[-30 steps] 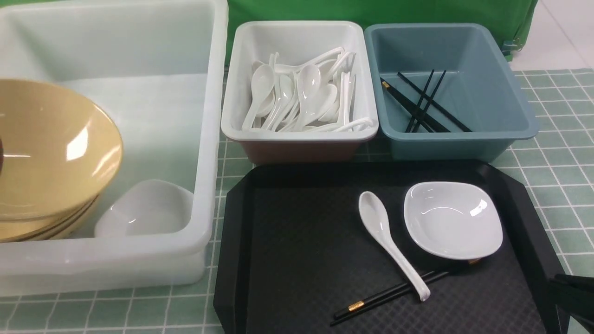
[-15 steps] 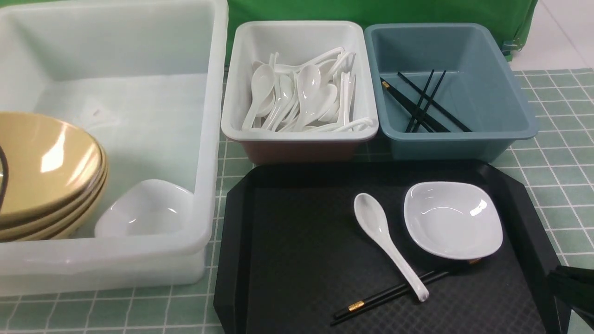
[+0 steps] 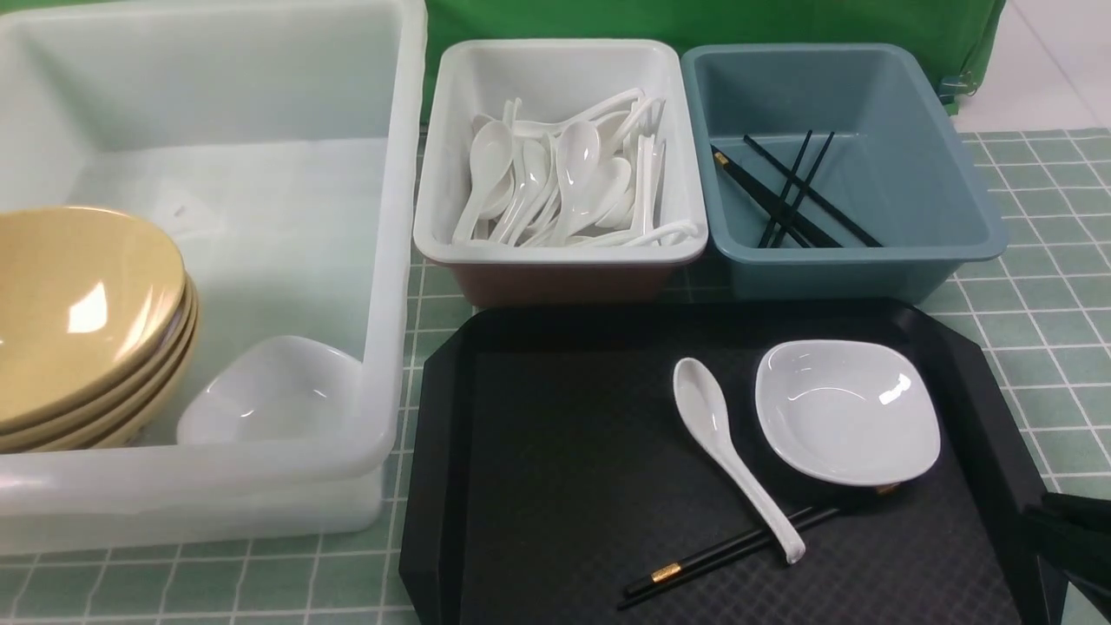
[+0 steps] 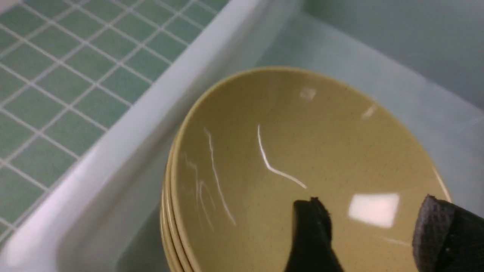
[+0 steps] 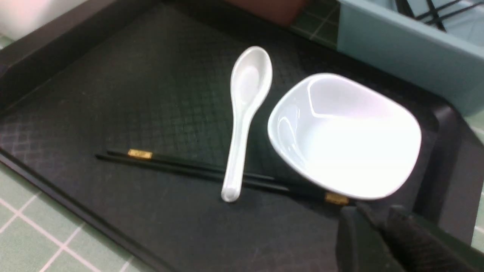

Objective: On blue table put chopsticks spoon bowls plates into blue grey white boxes.
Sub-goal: 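Reach down and grasp the white spoon resting in the bowl with the right gripper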

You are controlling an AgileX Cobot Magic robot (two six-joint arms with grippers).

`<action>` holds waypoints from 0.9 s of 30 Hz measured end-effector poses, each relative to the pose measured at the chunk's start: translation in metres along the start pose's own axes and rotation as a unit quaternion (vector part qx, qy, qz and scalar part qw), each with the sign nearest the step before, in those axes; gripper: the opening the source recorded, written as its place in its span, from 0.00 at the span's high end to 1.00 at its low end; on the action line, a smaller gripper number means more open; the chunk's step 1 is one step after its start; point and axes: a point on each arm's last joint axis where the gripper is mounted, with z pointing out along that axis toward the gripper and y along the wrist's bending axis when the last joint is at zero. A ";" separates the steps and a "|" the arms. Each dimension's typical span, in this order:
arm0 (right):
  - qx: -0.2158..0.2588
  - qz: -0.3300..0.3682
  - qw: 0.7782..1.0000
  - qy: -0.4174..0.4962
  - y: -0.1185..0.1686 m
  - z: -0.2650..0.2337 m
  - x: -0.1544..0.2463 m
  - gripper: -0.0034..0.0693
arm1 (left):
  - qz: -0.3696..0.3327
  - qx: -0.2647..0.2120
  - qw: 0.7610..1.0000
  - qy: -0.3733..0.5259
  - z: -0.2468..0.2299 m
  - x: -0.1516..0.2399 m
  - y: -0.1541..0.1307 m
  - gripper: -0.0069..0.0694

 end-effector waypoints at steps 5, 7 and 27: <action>0.006 0.023 1.000 -0.006 0.000 0.001 0.000 0.73 | -0.009 0.048 0.995 0.081 0.024 0.011 -0.007 0.84; 0.003 0.035 0.999 0.003 0.000 0.001 -0.002 0.69 | 0.041 0.106 0.987 0.114 0.027 0.019 -0.024 0.90; -0.082 0.083 0.949 0.292 0.001 0.124 -0.052 0.33 | 0.392 0.311 0.866 -0.007 -0.099 0.091 -0.086 0.91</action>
